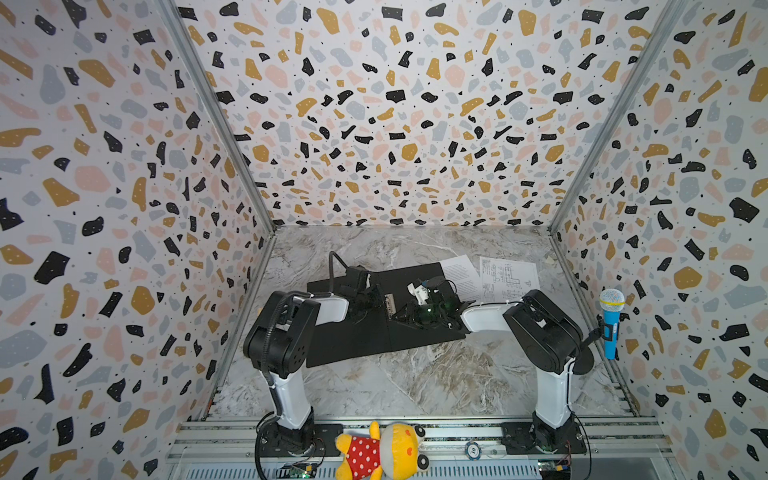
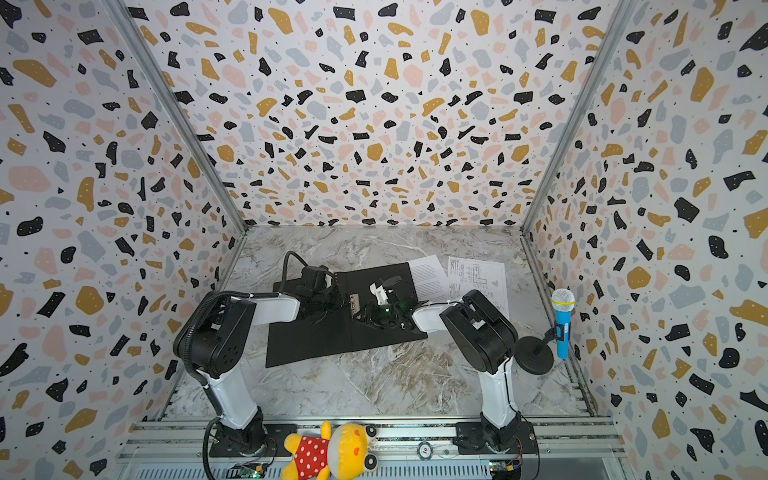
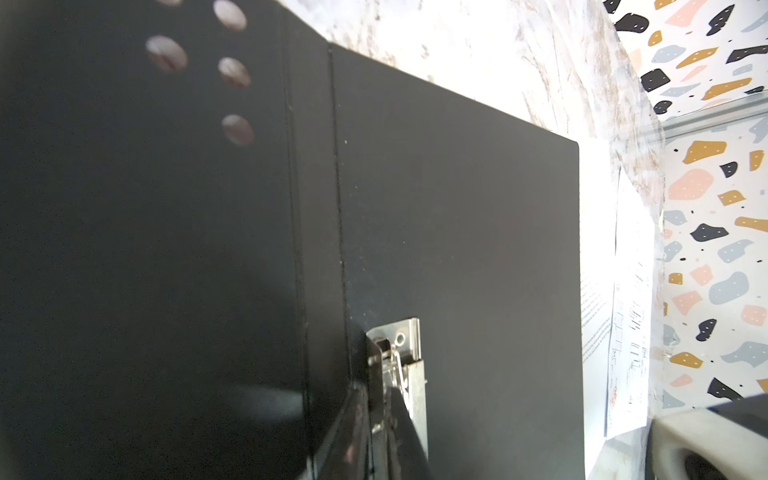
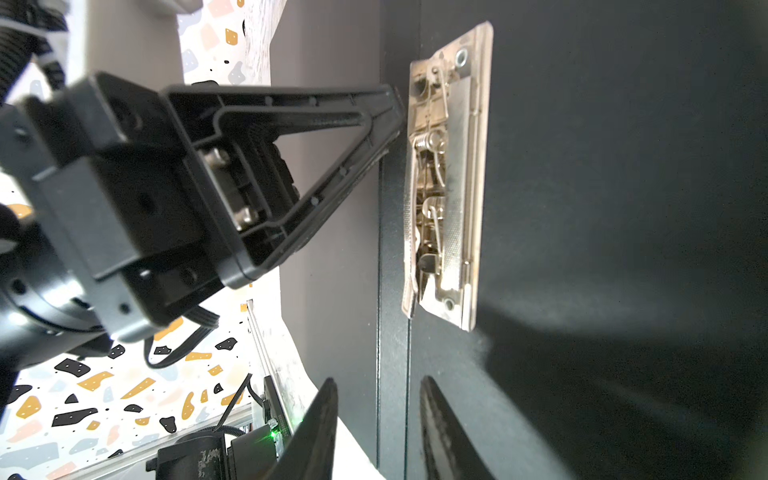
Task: Put the files into the folder
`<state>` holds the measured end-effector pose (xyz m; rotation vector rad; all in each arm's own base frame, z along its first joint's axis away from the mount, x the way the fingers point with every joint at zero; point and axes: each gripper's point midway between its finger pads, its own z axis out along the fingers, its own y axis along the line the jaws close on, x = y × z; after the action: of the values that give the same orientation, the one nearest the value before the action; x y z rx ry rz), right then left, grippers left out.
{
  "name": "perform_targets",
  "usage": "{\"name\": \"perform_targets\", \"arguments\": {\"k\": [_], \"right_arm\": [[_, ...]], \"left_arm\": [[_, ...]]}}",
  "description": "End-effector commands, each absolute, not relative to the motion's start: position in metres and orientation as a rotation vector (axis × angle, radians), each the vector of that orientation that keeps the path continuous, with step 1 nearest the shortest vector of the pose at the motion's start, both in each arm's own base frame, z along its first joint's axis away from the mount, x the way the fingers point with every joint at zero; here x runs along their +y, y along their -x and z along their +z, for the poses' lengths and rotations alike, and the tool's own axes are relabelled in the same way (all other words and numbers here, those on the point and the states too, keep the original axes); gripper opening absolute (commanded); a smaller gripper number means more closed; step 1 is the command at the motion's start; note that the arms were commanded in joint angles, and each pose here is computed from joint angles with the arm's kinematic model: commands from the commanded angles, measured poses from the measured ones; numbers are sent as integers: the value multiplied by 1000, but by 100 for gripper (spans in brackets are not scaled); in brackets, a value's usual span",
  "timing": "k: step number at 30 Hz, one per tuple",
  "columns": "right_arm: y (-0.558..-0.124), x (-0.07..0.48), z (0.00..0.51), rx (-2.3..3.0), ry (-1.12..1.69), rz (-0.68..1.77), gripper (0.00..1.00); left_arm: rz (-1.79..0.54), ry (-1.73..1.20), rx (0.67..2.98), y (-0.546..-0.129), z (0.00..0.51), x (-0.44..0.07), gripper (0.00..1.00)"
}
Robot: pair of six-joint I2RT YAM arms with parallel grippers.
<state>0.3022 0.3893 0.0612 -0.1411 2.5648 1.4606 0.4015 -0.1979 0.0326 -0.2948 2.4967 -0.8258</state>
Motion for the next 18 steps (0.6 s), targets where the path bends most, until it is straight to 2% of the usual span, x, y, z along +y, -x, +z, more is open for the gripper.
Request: {"name": "perform_targets", "arguments": {"k": [1, 15, 18], "right_arm": [[-303, 393, 66, 2554, 148, 1470, 35], [-303, 395, 61, 2565, 146, 1466, 35], [-304, 396, 59, 2574, 153, 1459, 31]], "left_arm": [[-866, 281, 2451, -402, 47, -202, 12], [-810, 269, 2517, -401, 25, -200, 10], [-793, 266, 2528, -402, 21, -199, 10]]}}
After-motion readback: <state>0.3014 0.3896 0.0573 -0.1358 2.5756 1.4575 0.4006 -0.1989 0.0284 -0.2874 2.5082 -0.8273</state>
